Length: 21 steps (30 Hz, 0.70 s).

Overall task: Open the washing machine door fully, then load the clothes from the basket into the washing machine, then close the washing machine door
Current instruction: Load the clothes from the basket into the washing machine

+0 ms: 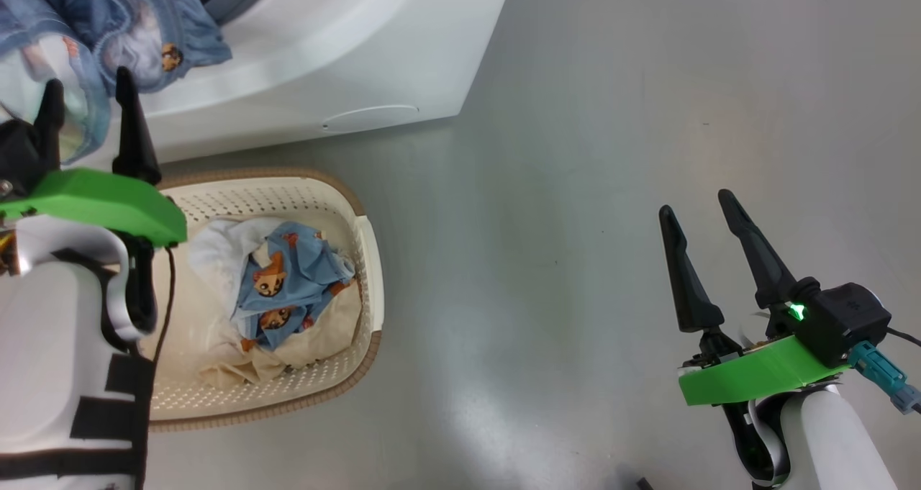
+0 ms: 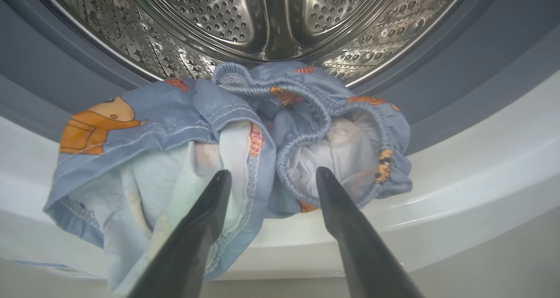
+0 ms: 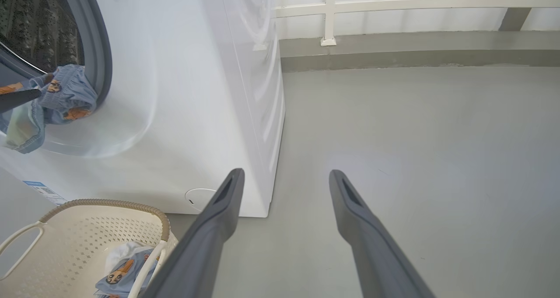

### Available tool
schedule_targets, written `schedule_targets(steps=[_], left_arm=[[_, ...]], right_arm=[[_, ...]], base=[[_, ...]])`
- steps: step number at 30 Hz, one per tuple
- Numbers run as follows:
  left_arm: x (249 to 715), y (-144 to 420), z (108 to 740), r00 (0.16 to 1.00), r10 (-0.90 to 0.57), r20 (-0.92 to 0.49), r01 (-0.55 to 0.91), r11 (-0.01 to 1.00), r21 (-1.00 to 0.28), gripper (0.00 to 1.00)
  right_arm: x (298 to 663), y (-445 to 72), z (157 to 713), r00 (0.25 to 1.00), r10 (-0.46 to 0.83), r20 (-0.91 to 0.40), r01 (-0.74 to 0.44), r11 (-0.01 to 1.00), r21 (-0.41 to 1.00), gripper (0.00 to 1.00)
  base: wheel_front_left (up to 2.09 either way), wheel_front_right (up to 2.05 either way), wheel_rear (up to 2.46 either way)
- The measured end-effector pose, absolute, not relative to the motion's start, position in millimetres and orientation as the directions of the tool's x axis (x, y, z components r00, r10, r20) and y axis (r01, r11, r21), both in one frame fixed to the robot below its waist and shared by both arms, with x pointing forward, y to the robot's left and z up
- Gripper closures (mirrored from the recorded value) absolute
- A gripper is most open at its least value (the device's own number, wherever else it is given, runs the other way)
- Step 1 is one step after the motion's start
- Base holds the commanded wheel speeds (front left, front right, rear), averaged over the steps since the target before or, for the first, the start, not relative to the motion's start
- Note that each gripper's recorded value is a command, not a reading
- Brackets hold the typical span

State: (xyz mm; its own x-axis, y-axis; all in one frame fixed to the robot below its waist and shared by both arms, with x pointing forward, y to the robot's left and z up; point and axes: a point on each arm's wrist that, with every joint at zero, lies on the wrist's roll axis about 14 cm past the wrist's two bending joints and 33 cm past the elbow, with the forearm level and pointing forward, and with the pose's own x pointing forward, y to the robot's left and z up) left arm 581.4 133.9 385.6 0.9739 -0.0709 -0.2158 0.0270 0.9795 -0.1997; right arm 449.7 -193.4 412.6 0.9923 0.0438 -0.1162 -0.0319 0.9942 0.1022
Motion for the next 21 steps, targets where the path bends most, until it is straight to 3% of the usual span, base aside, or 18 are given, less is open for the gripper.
schedule_targets(steps=[21], left_arm=[[608,131,356,0.971,-0.056,-0.234,0.009,0.981,-0.195,0.00]], right_arm=[[453,-192,393,0.986,0.051,-0.158,-0.035,0.994,0.101,0.00]], base=[[0.00,0.00,0.00]])
